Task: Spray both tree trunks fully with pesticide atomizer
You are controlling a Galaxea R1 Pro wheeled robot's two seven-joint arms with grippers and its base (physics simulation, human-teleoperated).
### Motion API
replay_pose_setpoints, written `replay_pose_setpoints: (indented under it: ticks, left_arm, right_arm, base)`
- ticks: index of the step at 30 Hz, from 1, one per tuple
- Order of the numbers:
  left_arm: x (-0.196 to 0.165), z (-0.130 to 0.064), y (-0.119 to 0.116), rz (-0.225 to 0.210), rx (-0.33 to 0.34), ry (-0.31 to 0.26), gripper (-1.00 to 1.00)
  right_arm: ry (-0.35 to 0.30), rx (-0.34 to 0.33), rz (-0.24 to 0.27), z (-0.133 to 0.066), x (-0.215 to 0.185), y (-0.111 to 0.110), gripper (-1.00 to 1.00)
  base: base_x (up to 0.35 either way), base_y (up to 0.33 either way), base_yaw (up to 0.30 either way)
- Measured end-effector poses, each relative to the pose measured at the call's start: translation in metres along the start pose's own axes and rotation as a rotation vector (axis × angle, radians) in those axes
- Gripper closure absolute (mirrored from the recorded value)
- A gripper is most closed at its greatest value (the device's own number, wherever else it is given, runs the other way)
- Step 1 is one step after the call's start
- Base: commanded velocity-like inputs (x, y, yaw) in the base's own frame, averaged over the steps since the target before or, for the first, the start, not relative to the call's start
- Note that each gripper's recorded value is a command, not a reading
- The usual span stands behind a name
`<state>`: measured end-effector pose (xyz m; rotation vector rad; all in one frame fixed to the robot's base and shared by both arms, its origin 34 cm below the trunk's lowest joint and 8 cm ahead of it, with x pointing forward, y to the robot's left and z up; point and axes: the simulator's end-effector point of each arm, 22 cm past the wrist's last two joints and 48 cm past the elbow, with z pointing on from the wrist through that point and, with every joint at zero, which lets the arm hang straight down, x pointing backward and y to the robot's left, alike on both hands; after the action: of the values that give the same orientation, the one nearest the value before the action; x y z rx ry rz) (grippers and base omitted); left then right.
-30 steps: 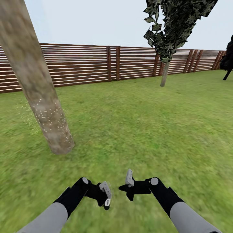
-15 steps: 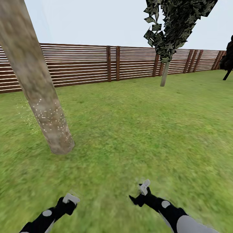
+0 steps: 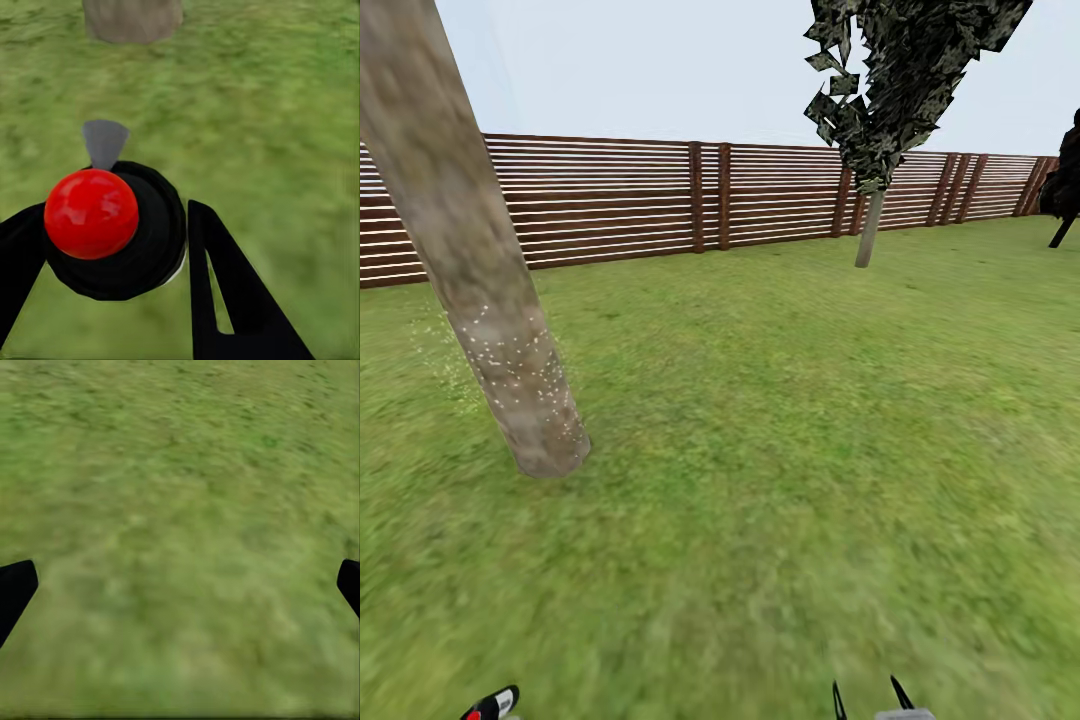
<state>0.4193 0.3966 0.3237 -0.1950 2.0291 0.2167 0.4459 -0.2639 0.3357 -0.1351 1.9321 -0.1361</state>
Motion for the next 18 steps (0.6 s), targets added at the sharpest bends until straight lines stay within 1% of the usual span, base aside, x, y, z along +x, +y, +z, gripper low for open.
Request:
replay_pose_setpoints:
  ticks: [4, 8, 13, 15, 18]
  left_arm:
    - [0.001, -0.002, 0.004, -0.005, -0.011, -0.001, 1.0]
    - [0.001, -0.003, 0.002, -0.005, -0.007, -0.001, 1.0]
    - [0.002, -0.003, 0.001, -0.006, -0.006, -0.001, 1.0]
    - [0.002, -0.003, -0.005, -0.007, 0.004, 0.0, 1.0]
    - [0.002, -0.003, 0.0, -0.009, -0.007, 0.0, 1.0]
  right_arm:
    - [0.014, -0.007, 0.001, -0.004, 0.005, 0.003, -1.0]
    - [0.043, -0.009, -0.002, -0.011, 0.015, 0.003, -1.0]
    - [0.046, -0.009, -0.002, -0.012, 0.016, 0.003, -1.0]
    - [0.047, -0.009, -0.002, -0.012, 0.016, 0.003, -1.0]
    - [0.046, -0.009, -0.002, -0.012, 0.016, 0.003, -1.0]
  base:
    - [0.0, 0.0, 0.0]
    - [0.0, 0.0, 0.0]
    - [0.0, 0.0, 0.0]
    - [0.0, 0.0, 0.0]
    - [0.0, 0.0, 0.0]
